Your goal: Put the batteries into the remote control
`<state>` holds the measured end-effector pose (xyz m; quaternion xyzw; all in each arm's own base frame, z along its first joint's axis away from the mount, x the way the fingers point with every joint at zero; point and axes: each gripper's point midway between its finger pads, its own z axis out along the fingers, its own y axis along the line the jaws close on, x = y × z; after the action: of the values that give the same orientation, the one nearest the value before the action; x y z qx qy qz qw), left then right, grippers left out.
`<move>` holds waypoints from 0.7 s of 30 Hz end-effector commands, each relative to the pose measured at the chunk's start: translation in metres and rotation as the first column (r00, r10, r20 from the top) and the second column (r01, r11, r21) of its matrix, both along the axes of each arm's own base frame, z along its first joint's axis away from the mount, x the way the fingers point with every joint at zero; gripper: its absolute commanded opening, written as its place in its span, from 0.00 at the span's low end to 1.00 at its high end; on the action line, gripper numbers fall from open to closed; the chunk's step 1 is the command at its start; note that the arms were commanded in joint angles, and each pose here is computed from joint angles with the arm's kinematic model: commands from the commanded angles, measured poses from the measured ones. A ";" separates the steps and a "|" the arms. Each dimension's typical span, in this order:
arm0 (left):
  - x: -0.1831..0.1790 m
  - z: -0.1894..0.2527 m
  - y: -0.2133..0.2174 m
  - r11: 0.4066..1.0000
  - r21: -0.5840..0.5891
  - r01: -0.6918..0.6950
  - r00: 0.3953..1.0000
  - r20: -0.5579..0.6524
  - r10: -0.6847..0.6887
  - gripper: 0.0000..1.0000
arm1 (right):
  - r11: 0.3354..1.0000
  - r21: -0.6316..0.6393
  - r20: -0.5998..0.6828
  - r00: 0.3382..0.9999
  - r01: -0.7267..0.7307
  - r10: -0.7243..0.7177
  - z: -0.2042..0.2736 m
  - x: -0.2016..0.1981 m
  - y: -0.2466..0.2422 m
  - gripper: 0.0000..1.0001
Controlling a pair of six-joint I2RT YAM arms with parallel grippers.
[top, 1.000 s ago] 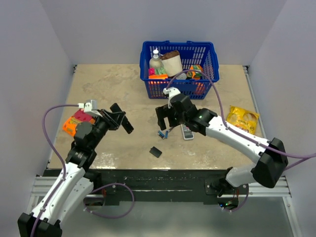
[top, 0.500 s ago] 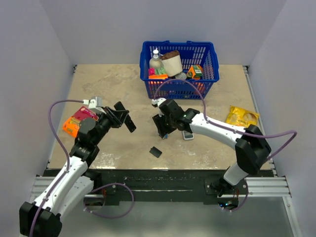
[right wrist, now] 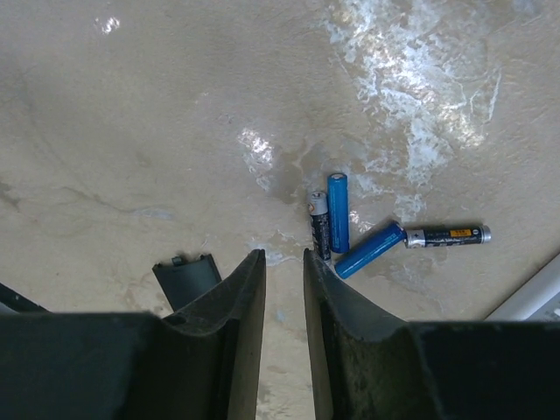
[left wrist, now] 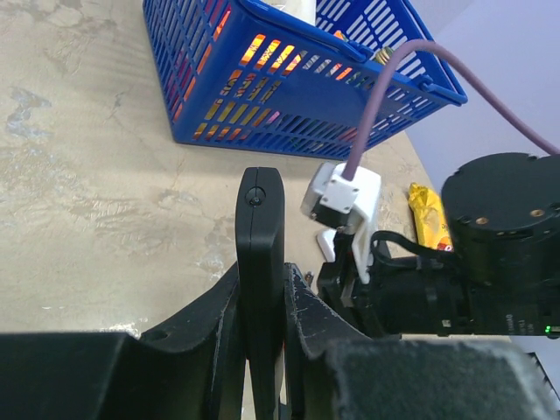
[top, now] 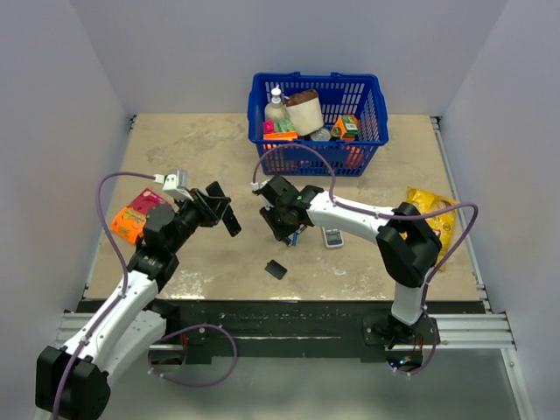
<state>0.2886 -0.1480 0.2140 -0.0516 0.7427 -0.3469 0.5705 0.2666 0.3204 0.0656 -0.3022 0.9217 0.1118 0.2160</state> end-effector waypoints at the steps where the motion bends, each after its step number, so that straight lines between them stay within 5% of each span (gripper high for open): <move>1: 0.002 0.029 0.000 1.000 -0.017 -0.001 0.996 0.088 0.002 0.00 | 0.999 -0.051 0.012 1.000 -0.013 0.013 0.005 0.002 0.000 0.27; 21: -0.001 0.028 -0.001 1.000 -0.025 0.007 0.997 0.082 -0.005 0.00 | 0.993 -0.121 0.010 1.000 0.003 -0.002 -0.019 0.007 0.002 0.24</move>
<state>0.2865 -0.1474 0.2189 -0.0506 0.7375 -0.3493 0.5757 0.2618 0.3118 0.0347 -0.3150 0.9307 0.0550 0.1777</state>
